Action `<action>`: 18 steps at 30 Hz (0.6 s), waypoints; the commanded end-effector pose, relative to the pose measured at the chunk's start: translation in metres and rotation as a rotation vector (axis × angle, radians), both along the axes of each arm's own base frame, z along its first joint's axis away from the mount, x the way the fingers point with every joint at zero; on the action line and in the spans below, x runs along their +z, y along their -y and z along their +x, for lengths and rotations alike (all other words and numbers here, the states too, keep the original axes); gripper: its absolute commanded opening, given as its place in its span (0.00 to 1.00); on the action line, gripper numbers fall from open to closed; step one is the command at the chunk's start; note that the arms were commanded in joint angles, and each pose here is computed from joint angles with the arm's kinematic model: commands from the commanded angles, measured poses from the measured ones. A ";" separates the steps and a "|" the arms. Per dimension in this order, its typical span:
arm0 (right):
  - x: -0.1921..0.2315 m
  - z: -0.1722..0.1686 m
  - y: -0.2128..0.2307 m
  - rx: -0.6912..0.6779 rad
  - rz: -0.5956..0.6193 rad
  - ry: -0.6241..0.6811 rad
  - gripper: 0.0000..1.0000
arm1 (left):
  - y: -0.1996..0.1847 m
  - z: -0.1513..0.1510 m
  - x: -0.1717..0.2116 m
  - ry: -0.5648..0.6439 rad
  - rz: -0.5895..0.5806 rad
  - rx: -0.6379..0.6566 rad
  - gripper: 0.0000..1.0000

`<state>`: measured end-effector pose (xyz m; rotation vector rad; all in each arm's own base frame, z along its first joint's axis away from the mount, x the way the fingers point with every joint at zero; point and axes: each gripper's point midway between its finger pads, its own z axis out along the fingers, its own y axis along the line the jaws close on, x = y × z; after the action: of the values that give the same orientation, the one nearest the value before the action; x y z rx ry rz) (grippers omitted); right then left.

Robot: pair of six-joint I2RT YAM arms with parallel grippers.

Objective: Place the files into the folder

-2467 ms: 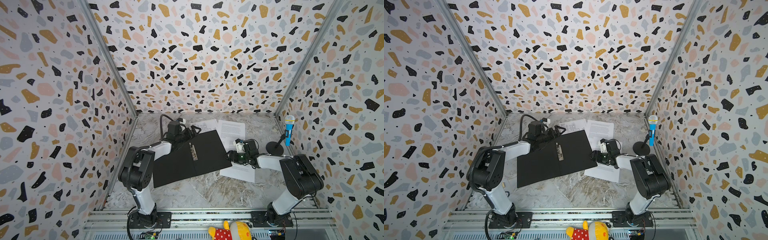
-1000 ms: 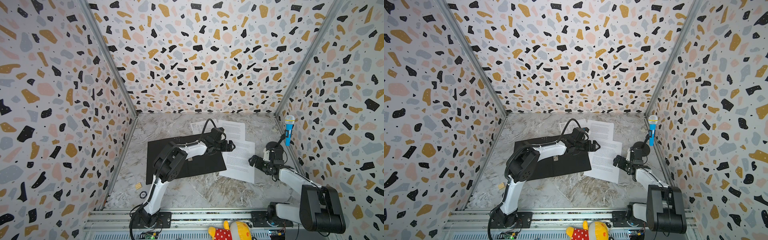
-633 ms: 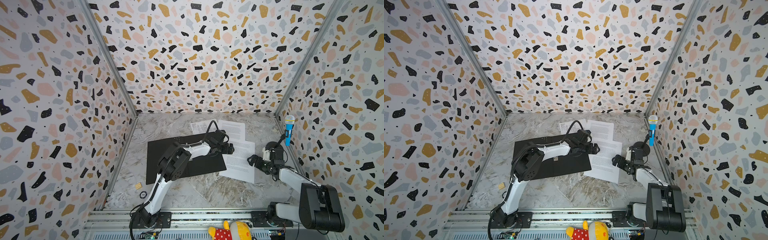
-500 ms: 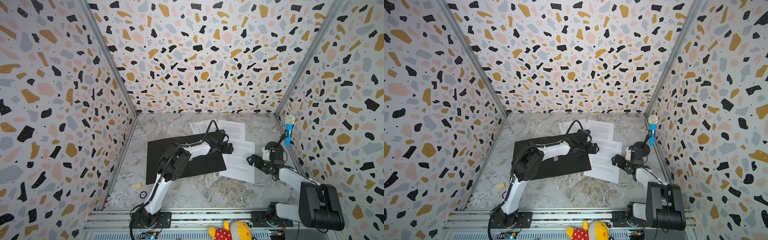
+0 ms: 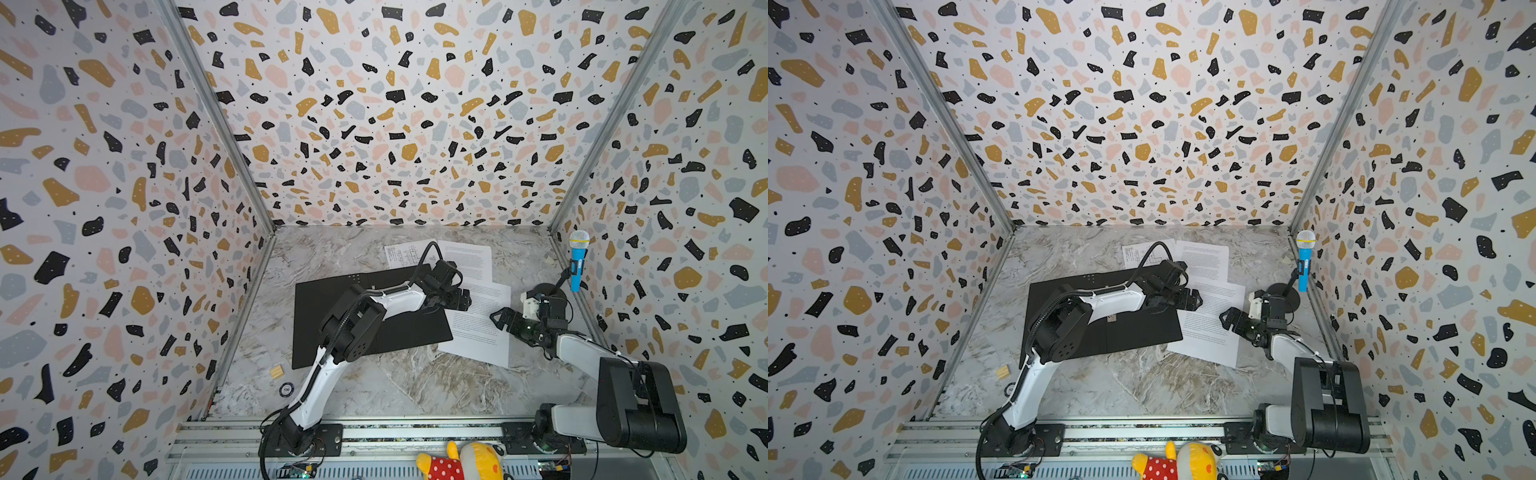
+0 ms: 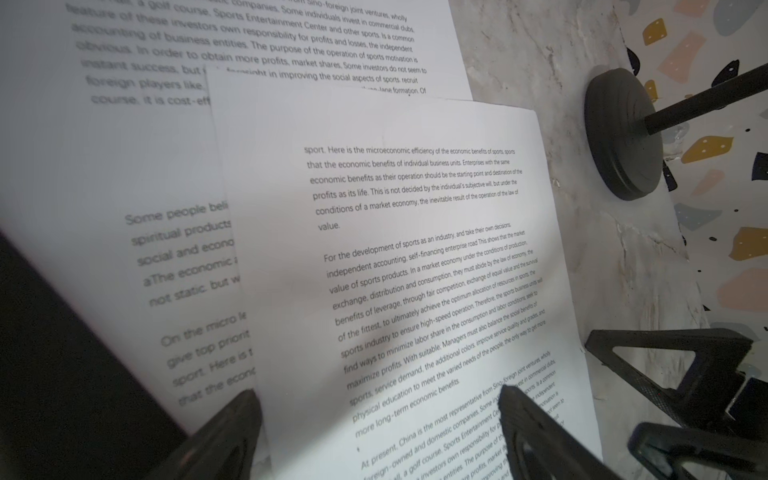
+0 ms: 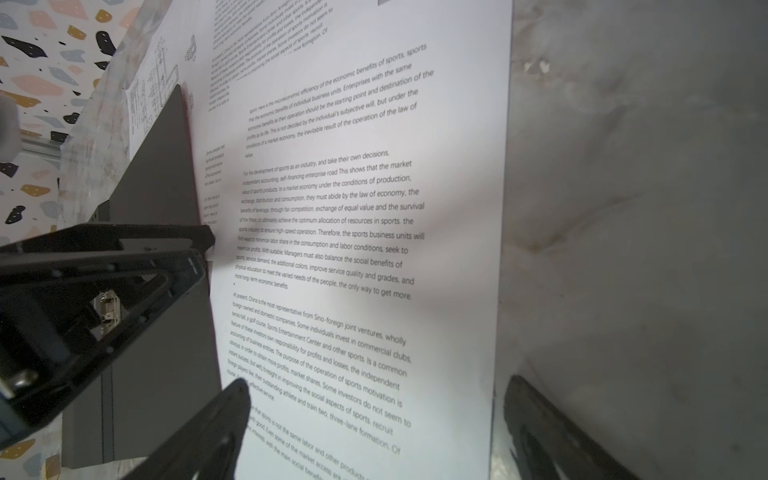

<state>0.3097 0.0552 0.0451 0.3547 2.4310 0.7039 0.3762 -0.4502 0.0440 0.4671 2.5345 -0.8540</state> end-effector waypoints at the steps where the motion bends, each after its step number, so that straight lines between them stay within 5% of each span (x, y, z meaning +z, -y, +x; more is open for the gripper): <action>1: -0.014 -0.014 -0.006 0.010 0.042 -0.087 0.96 | 0.008 -0.012 -0.010 -0.047 -0.013 -0.035 0.91; 18: -0.015 -0.024 -0.028 0.066 0.187 -0.102 0.93 | 0.029 -0.023 0.009 -0.102 -0.182 -0.070 0.91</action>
<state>0.3082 0.0768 0.0485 0.3230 2.4022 0.9027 0.3608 -0.4677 0.0515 0.4621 2.5348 -1.0542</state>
